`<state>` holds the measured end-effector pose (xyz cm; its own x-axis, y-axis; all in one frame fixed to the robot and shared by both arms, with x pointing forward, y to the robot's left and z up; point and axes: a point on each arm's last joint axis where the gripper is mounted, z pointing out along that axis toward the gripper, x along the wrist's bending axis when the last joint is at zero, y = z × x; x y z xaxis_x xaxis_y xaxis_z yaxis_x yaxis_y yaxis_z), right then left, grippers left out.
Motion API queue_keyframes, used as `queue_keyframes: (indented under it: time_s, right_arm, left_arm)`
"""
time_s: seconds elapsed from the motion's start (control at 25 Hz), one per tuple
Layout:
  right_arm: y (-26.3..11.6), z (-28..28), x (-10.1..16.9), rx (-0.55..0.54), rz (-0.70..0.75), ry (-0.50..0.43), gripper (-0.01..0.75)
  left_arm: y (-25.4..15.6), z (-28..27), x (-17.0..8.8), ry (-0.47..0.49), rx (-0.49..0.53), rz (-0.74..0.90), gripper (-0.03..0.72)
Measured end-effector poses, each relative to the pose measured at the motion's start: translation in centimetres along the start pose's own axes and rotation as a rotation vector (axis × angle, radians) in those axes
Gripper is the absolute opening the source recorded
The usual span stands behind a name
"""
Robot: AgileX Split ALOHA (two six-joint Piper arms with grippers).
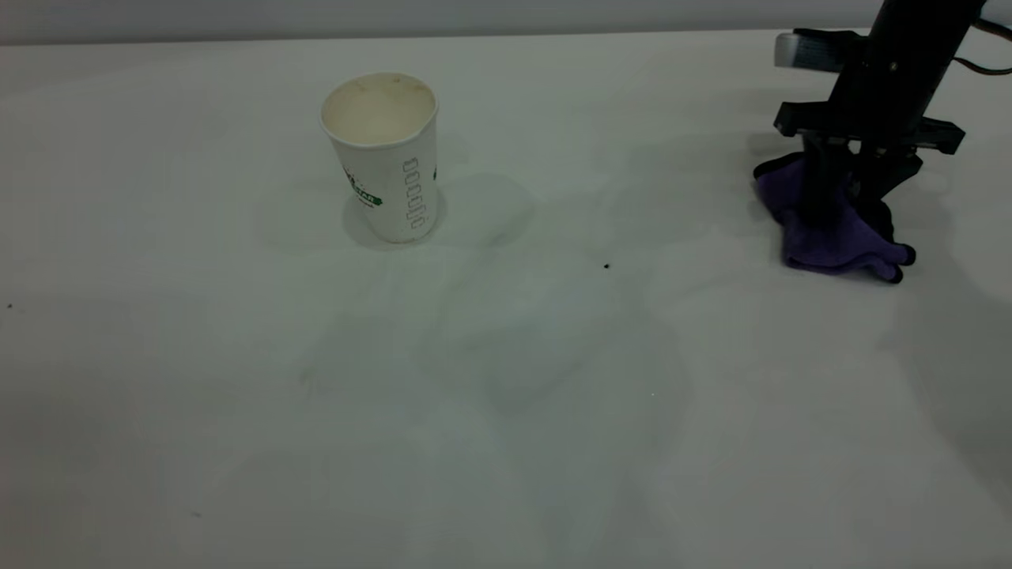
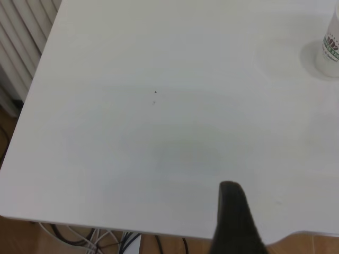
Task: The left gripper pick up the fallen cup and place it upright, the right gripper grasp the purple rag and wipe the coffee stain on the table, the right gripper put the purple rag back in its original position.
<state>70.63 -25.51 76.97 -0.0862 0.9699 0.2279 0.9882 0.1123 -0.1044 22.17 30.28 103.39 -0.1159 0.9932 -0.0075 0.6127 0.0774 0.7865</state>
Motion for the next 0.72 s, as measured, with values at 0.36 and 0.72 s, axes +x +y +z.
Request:
queue_keyframes:
  time_s: [0.36, 0.72]
  right_arm:
    - [-0.9, -10.2, 3.1, -0.071, -0.075, 0.020, 0.467]
    - [-5.5, -24.7, 6.7, -0.347, -0.128, 0.001, 0.420]
  left_arm:
    - [0.0, 0.0, 0.0, 0.000, 0.000, 0.000, 0.519]
    - [0.0, 0.0, 0.0, 0.000, 0.000, 0.000, 0.519]
